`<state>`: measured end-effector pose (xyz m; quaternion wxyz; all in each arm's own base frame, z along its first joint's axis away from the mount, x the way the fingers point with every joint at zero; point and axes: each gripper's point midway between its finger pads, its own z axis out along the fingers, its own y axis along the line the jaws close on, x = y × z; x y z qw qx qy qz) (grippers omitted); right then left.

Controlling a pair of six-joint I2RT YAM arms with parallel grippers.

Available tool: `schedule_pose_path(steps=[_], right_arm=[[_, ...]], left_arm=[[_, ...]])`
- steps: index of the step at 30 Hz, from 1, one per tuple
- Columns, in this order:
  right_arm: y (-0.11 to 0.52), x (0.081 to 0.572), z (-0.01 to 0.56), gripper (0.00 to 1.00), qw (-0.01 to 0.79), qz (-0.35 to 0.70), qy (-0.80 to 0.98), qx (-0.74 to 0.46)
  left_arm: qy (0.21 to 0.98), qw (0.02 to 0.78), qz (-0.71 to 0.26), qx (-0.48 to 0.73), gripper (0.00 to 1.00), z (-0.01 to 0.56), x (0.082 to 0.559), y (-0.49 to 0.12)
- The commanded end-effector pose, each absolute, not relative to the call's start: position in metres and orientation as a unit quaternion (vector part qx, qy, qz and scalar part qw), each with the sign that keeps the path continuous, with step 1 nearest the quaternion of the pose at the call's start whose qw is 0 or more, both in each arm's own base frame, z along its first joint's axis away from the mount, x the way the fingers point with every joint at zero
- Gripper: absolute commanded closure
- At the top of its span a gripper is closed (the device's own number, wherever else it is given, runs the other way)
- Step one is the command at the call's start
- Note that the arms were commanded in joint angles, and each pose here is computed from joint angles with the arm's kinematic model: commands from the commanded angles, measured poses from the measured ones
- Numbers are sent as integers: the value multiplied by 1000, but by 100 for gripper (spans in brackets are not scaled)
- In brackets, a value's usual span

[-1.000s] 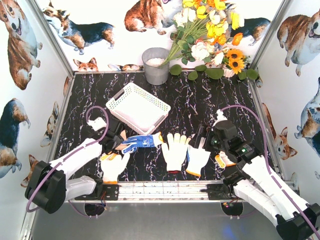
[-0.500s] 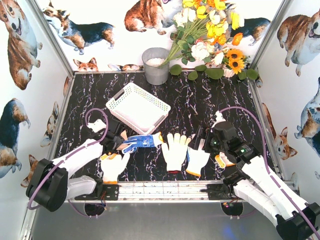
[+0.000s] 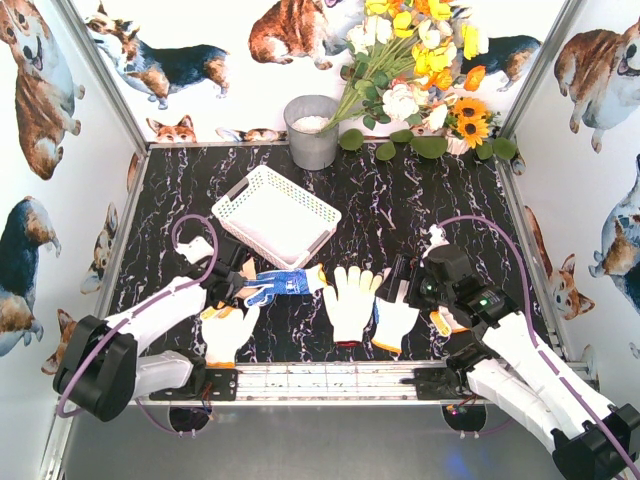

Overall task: Put the gloves into the storage basket
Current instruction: Pick up the glove from the center of the board.

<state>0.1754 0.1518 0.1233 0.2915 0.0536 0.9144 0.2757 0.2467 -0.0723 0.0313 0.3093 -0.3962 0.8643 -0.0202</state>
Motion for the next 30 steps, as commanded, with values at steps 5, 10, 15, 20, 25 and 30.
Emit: schedule_pose_path(steps=[5,10,15,20,25,30], right_arm=[[160,184,140,12,315,302,899,49],[162,184,141,12,314,308,897,51],[165,184,147,12,315,320,892,52],[173,184,156,12,313,345,883,52],[187,181,171,12,307,395,864,55],[204,179,188,11,299,461,833,60]], left_arm=[[851,366,-44,-373,100,78,270,-72],[831,415,-41,-369,100,120,275,-60],[813,455,-39,-361,100,165,277,-50],[801,487,-54,-344,100,204,277,-48],[795,514,-97,-306,100,242,279,-58],[791,535,-179,-237,100,278,282,-89]])
